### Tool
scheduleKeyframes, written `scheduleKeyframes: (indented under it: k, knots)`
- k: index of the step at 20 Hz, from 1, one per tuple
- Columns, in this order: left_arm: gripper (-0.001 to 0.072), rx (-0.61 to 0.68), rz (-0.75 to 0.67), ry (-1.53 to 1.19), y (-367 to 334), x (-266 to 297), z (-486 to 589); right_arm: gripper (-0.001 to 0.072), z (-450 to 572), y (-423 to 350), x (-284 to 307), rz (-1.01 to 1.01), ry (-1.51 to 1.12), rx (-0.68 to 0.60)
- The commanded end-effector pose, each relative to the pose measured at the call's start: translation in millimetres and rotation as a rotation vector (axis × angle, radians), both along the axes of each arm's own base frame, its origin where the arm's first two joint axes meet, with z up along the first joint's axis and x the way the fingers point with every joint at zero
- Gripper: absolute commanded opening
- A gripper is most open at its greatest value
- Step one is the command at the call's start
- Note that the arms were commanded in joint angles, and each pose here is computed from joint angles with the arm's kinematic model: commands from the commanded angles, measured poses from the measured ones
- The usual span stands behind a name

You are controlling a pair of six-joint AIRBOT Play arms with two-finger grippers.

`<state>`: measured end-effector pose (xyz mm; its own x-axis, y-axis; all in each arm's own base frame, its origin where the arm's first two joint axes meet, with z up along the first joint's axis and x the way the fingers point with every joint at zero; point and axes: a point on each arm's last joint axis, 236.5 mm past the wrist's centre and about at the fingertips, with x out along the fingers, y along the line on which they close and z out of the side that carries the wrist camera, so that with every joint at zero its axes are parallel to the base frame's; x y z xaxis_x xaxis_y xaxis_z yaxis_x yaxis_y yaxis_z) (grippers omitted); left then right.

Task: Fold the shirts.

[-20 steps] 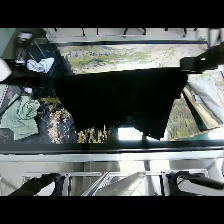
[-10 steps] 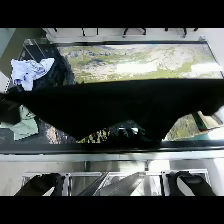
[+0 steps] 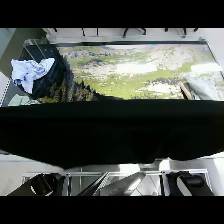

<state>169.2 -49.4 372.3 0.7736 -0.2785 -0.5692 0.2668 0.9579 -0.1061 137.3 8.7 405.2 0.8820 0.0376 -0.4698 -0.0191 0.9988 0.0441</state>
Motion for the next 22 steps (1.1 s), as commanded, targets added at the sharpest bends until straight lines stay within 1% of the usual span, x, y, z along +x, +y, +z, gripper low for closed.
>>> scheduleKeyframes:
  k: [1, 3, 4, 5, 7, 9, 11, 14, 15, 16, 18, 20, 22]
  knots:
    - [0.0014, 0.167, 0.060, 0.040, 3.8, 24.9, -17.8, 0.0018, -11.8, -16.4, 7.2, -0.068, 0.048, -0.021]
    - [0.0015, 0.343, 0.132, 0.121, 15.3, 52.3, -48.6, 0.0018, -46.2, -24.8, 40.2, -0.094, 0.191, -0.050]
    - [0.0015, 0.403, 0.152, 0.159, 18.1, 68.1, -63.9, 0.0018, -72.5, -26.9, 58.9, -0.100, 0.290, -0.058]
    - [0.0014, 0.427, 0.142, 0.171, 13.4, 88.1, -77.3, 0.0018, -99.2, -28.6, 75.6, -0.105, 0.381, -0.066]
    - [0.0015, 0.369, 0.110, 0.167, -3.8, 129.6, -105.3, 0.0019, -149.0, -30.1, 115.4, -0.112, 0.471, -0.070]
    - [0.0015, 0.308, 0.126, 0.233, -1.9, 161.0, -148.5, 0.0019, -186.4, -27.7, 152.4, -0.110, 0.468, -0.057]
    - [0.0015, 0.304, 0.125, 0.336, 10.4, 180.6, -200.6, 0.0018, -225.1, -25.1, 191.4, -0.088, 0.474, -0.066]
    - [0.0015, 0.265, 0.037, 0.493, 2.4, 196.3, -280.3, 0.0019, -284.3, -23.0, 241.8, -0.051, 0.557, -0.093]
    - [0.0015, 0.268, 0.007, 0.540, -0.5, 199.5, -306.1, 0.0019, -304.6, -22.9, 255.6, -0.048, 0.586, -0.095]
    - [0.0015, 0.299, -0.007, 0.565, 2.5, 205.9, -324.8, 0.0019, -325.4, -22.6, 268.7, -0.045, 0.612, -0.097]
    - [0.0015, 0.361, 0.010, 0.555, 14.2, 233.2, -344.7, 0.0019, -359.4, -20.4, 288.4, -0.037, 0.645, -0.090]
    - [0.0015, 0.358, 0.024, 0.520, 16.0, 262.2, -346.2, 0.0019, -379.1, -18.5, 304.7, -0.032, 0.640, -0.085]
    - [0.0015, 0.356, 0.027, 0.494, 12.9, 288.2, -342.8, 0.0019, -379.9, -17.4, 323.0, -0.029, 0.578, -0.081]
